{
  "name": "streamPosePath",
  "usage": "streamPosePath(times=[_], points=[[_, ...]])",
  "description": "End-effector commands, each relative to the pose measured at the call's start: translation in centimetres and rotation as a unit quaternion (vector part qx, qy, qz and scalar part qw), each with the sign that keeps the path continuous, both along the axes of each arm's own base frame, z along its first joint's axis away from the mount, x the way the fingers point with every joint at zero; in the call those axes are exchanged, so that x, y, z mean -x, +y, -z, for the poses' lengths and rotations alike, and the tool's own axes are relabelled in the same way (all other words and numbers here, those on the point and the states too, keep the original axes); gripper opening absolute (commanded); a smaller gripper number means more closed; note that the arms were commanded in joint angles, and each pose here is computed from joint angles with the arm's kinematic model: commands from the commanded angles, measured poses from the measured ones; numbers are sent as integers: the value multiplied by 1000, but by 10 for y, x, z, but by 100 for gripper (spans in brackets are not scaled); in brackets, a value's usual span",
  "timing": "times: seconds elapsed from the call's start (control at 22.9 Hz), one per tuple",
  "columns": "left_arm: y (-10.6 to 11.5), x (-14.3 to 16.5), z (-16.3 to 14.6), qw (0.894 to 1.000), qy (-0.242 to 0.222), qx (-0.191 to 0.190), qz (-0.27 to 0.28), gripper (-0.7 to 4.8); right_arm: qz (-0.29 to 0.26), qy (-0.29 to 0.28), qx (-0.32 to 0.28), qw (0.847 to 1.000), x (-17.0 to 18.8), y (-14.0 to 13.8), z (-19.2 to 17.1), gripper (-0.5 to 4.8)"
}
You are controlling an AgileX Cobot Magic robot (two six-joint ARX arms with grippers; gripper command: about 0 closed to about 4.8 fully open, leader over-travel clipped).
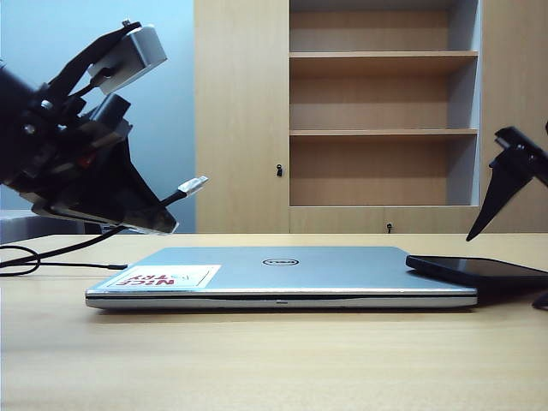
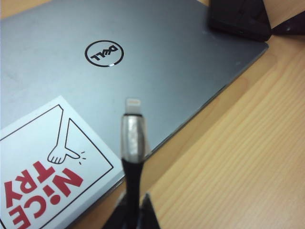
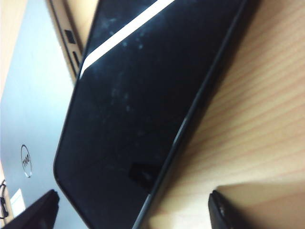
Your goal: Pick up the charging cable and the phone, plug the charging cable into the charging port on the phone, and finally place them back on the table.
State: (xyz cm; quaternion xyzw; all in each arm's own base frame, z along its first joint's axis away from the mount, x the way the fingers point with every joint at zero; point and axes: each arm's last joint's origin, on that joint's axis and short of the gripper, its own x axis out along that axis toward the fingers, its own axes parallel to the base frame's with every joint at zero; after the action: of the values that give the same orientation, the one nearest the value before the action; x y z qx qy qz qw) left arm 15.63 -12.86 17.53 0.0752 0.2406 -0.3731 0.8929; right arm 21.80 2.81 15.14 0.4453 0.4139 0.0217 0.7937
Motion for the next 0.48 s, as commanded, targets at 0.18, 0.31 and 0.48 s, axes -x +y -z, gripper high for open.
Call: streamPosePath(times=[0.18, 0.31, 0.48], points=[[-1, -1, -3, 1000, -9, 7, 2, -6, 1, -17, -25, 1000, -12, 2, 7, 422], [-1, -1, -3, 1000, -9, 7, 2, -6, 4, -8, -38, 999, -17, 3, 14, 422], [-1, -1, -3, 1000, -9, 7, 2, -6, 4, -2, -38, 999, -21, 3, 24, 417]])
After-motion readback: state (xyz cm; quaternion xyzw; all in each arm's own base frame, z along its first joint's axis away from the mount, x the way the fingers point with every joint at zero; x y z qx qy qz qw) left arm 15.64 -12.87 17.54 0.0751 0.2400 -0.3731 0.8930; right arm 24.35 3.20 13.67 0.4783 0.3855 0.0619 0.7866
